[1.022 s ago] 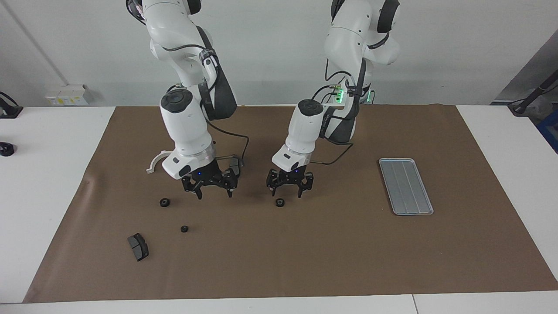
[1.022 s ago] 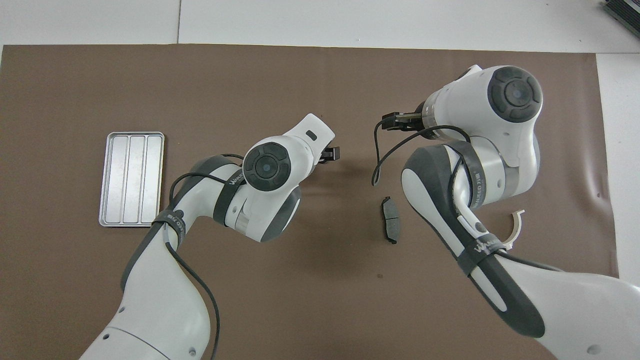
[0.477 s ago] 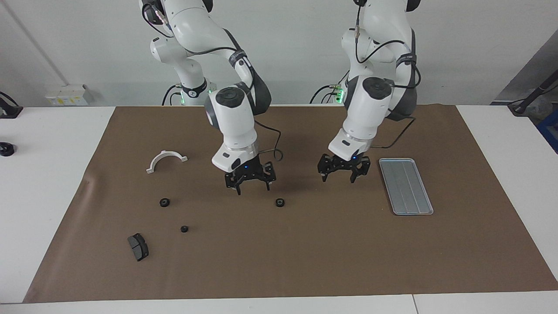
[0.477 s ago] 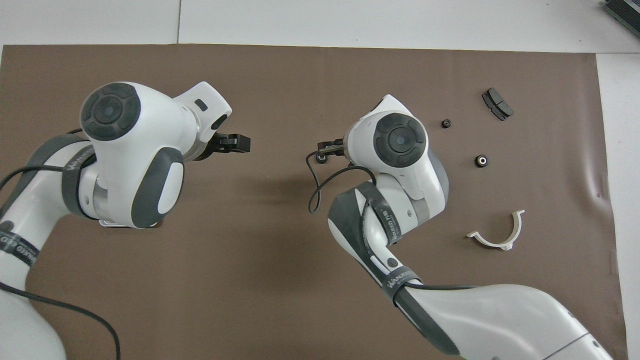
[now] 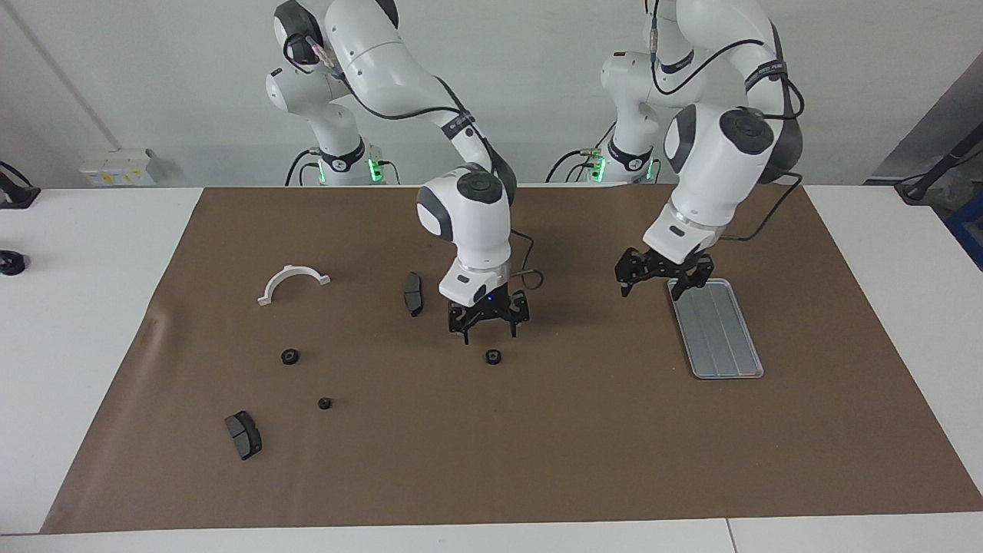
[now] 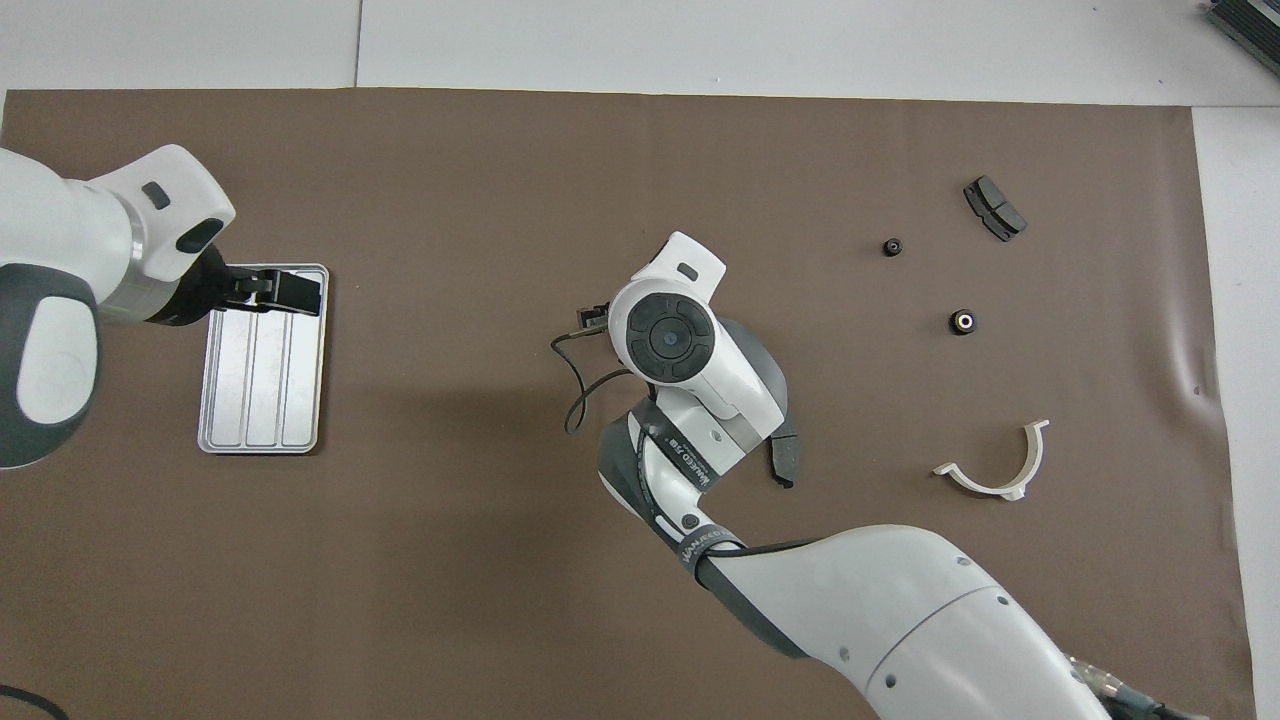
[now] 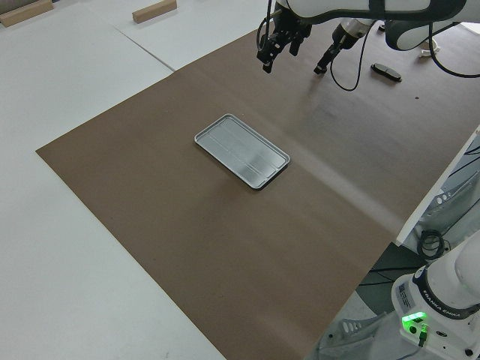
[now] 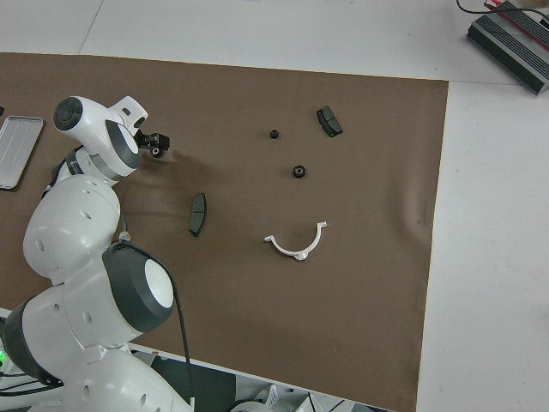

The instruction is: Place bearing gear from tray to pile

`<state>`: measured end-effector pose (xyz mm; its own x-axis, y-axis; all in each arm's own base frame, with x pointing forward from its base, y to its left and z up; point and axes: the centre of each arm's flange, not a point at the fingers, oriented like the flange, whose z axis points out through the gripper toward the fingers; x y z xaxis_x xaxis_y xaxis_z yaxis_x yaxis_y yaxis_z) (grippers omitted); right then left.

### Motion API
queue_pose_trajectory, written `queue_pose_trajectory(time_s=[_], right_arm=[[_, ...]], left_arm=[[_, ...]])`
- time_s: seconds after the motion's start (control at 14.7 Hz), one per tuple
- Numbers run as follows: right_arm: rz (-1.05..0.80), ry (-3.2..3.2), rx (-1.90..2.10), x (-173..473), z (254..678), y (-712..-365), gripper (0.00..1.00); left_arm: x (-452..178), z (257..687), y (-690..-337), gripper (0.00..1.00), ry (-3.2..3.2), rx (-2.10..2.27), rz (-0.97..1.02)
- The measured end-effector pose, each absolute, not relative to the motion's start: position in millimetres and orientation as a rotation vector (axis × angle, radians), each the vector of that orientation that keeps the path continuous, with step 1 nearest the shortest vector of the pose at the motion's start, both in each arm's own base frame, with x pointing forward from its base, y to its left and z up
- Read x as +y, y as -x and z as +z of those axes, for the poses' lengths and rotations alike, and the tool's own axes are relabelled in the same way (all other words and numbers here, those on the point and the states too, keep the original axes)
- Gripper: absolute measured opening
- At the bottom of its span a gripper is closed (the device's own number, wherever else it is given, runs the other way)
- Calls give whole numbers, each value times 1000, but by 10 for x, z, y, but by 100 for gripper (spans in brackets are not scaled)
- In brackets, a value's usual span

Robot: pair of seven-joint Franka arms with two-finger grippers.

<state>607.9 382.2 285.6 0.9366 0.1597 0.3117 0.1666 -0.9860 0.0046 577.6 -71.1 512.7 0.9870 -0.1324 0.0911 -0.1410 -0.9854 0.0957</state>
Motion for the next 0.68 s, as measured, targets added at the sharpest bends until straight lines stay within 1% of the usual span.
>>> queue_pose_trajectory(time_s=[0.07, 0.14, 0.2, 0.27, 0.34, 0.68], right_arm=[[-494, 3074, -263, 3811, 2830, -6091, 95], [-496, 3074, -265, 3812, 2824, -6096, 95], [-498, 3074, -266, 3817, 2830, -6097, 88], [-498, 3074, -267, 3820, 2832, -6096, 77], [-491, 3078, -268, 3822, 2825, -6089, 71], [-466, 3094, -270, 3822, 2807, -6072, 70]], left_arm=[[-532, 5196, -5748, 100, -3029, -210, 124], [-364, 5264, -5718, 100, -3032, -203, 119], [-217, 5336, -5698, 100, -3041, -193, 120], [-105, 5423, -5686, 100, -3051, -187, 123], [-32, 5524, -5680, 100, -3058, -178, 129], [57, 5965, -5666, 100, -3068, -170, 147]])
